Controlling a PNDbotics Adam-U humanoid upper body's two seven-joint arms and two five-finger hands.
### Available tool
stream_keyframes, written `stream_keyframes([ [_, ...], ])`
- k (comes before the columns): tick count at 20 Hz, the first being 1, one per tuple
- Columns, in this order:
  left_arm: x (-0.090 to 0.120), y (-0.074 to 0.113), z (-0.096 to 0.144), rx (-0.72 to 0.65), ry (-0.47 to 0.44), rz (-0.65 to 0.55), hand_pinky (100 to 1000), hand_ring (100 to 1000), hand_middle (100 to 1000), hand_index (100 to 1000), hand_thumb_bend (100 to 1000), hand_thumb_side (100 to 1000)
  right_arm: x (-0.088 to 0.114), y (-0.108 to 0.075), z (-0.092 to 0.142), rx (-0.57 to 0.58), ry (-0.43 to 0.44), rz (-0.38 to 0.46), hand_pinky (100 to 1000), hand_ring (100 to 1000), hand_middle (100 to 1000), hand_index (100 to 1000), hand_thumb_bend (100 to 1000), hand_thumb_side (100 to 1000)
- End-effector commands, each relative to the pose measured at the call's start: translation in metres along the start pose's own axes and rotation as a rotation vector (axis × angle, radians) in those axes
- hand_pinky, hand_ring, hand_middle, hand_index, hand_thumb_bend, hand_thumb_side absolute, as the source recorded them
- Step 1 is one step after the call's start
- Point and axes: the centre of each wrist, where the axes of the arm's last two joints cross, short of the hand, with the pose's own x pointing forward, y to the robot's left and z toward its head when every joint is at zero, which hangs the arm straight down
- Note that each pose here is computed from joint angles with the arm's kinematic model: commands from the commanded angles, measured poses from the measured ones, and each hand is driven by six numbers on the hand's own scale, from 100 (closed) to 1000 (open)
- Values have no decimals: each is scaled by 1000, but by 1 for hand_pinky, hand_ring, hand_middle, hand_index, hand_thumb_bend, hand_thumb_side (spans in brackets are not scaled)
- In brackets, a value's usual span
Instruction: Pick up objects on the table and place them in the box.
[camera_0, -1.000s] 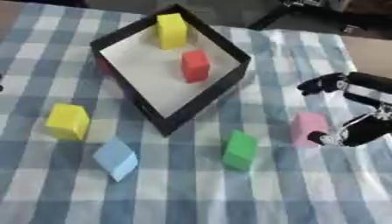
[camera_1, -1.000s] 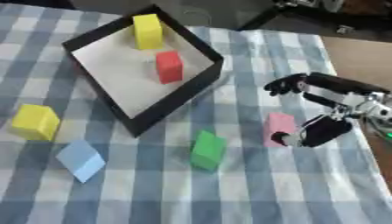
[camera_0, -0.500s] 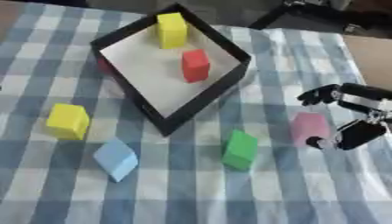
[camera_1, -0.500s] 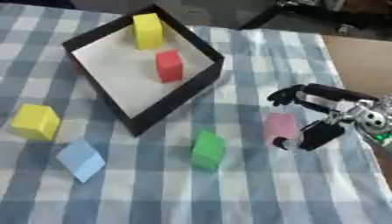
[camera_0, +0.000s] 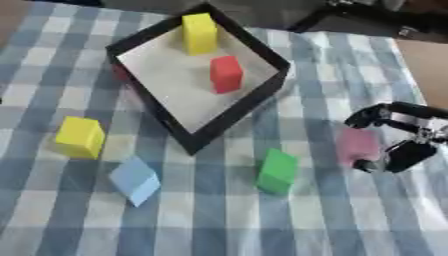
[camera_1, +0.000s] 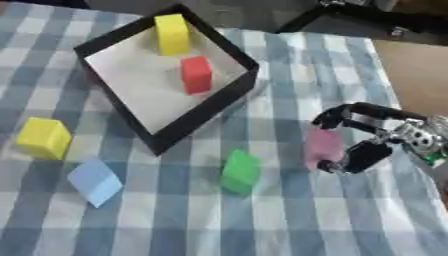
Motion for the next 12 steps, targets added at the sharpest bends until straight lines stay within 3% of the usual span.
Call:
stream_keyframes([
  [1,8,2,-4,-4,-30,-6,746,735,821,844,376,741,-1,-10,4,-42,5,-8,880,820,580,730,330,192],
  [5,8,3,-4,-4,-29,-8,746,736,821,844,374,742,3,-14,6,-84,-3,-35,854,748,482,628,218,131],
  [6,8,3,-4,-4,-30,-9,746,736,821,844,374,741,5,-16,7,-98,-7,-41,846,723,462,601,109,218],
  [7,8,3,-4,-4,-30,-9,746,736,822,844,374,741,7,-18,8,-118,-12,-46,842,710,447,587,154,100],
  [12,8,5,-4,2,-29,-14,747,737,822,843,372,742,24,-40,21,-222,-47,-23,841,697,438,577,100,100],
])
